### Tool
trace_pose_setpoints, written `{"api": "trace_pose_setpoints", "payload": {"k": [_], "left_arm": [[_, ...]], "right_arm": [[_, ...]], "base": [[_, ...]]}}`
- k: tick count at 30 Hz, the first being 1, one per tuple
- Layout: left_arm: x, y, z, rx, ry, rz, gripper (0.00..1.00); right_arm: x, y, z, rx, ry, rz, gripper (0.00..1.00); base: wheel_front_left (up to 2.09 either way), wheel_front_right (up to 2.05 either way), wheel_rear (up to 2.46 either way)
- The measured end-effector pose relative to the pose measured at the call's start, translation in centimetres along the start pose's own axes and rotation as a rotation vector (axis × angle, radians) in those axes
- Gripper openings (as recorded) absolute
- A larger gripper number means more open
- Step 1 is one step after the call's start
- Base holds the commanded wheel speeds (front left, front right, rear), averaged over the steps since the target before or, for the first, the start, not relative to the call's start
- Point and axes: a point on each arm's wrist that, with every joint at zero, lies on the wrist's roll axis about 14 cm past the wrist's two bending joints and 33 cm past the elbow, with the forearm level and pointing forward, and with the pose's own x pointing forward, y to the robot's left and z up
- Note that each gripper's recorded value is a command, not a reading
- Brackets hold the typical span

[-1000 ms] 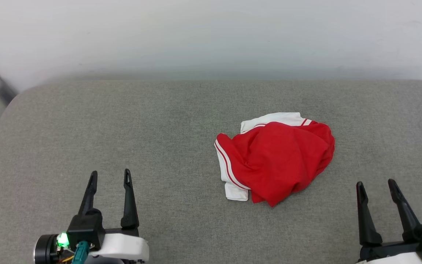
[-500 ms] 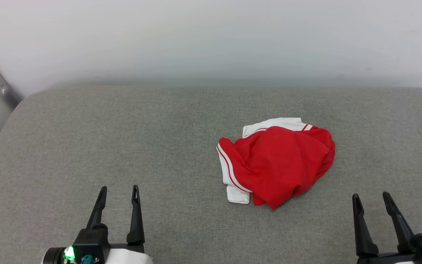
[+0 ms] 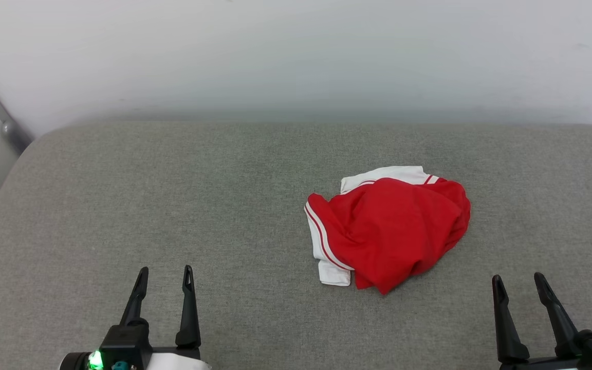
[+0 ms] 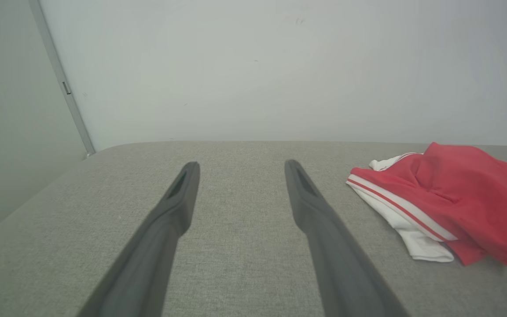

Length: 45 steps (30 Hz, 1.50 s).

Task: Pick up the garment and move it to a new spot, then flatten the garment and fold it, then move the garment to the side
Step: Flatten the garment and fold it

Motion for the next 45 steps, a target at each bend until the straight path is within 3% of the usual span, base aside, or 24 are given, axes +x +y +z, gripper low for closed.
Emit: {"api": "trace_pose_setpoints", "payload": {"k": [10, 18, 24, 28, 35, 40, 45], "left_arm": [[-0.1, 0.2, 0.0, 0.002, 0.0, 0.005, 1.0], [0.6, 0.4, -0.3, 0.003, 0.007, 0.012, 1.0], [2.0, 0.4, -0.4, 0.003, 0.005, 0.01, 1.0], [3.2, 0.5, -0.7, 0.004, 0.006, 0.014, 1.0], [5.0, 0.8, -1.8, 0.003, 0.026, 0.03, 1.0], [6.5, 0.9, -2.6, -0.001, 0.034, 0.038, 1.0], [8.0, 0.9, -3.6, -0.008, 0.046, 0.04, 1.0]], "right_arm": [[1.0, -1.2, 2.2, -0.012, -0.072, -0.03, 1.0], [5.7, -1.8, 11.0, -0.104, -0.353, -0.04, 1.0], [10.8, -0.5, 16.3, -0.238, -0.505, 0.051, 1.0], [14.7, 0.4, 17.0, -0.305, -0.511, 0.139, 1.0], [22.2, 1.9, 13.4, -0.422, -0.273, 0.311, 1.0], [25.4, 1.4, 4.9, -0.481, 0.198, 0.379, 1.0], [25.4, 0.0, -2.3, -0.552, 0.631, 0.419, 1.0]], "base": [[0.0, 0.0, 0.0], [0.0, 0.0, 0.0], [0.0, 0.0, 0.0], [0.0, 0.0, 0.0], [0.0, 0.0, 0.0], [0.0, 0.0, 0.0], [0.0, 0.0, 0.0]]}}
